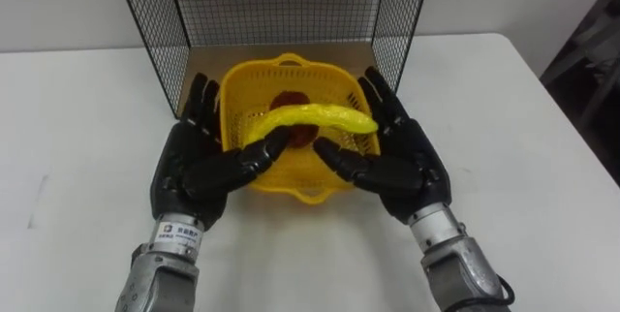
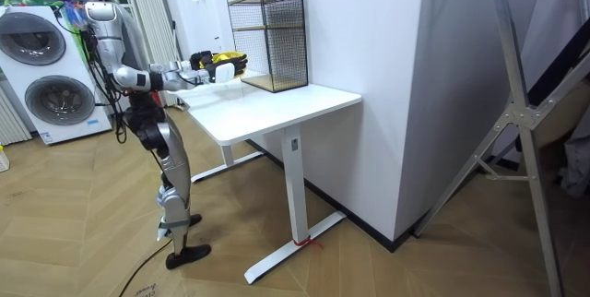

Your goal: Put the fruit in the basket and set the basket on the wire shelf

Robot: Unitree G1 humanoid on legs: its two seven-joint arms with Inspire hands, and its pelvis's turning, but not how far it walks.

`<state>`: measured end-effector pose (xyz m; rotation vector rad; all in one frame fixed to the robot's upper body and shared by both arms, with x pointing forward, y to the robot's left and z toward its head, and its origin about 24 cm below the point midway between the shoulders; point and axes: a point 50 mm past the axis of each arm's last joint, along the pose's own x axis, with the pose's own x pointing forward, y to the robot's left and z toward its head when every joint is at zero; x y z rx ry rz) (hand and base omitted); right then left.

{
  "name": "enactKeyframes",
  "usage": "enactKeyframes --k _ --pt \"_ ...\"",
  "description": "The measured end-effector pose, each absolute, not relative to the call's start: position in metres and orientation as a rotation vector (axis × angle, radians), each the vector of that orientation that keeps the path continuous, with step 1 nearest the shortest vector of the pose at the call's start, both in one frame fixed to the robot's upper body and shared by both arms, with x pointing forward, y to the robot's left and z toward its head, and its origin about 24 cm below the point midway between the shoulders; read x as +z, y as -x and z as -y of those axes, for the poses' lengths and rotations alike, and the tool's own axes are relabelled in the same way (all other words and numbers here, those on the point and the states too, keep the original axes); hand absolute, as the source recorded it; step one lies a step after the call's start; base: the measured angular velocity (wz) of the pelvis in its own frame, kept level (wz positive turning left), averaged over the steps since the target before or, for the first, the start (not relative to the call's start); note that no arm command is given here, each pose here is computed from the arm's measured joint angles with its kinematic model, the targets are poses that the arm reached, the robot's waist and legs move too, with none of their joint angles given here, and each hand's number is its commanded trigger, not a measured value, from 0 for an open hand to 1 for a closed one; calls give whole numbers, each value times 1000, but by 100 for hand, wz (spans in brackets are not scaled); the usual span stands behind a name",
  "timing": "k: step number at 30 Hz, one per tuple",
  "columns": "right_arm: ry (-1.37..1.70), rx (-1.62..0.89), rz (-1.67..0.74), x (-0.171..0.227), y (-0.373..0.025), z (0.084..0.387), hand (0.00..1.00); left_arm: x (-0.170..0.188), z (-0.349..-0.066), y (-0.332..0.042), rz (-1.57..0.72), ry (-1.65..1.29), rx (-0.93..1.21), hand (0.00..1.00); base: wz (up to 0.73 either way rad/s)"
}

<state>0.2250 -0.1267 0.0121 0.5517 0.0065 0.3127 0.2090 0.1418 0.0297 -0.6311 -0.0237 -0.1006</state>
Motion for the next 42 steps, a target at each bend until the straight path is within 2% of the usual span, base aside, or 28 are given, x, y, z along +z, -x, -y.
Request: enactKeyframes --k 26,42 --pt "-580 325 59 23 -225 123 0 45 -143 -211 131 716 -85 0 -2" --pt "-620 327 -6 11 -219 124 0 48 -147 -213 160 759 -91 0 -4"
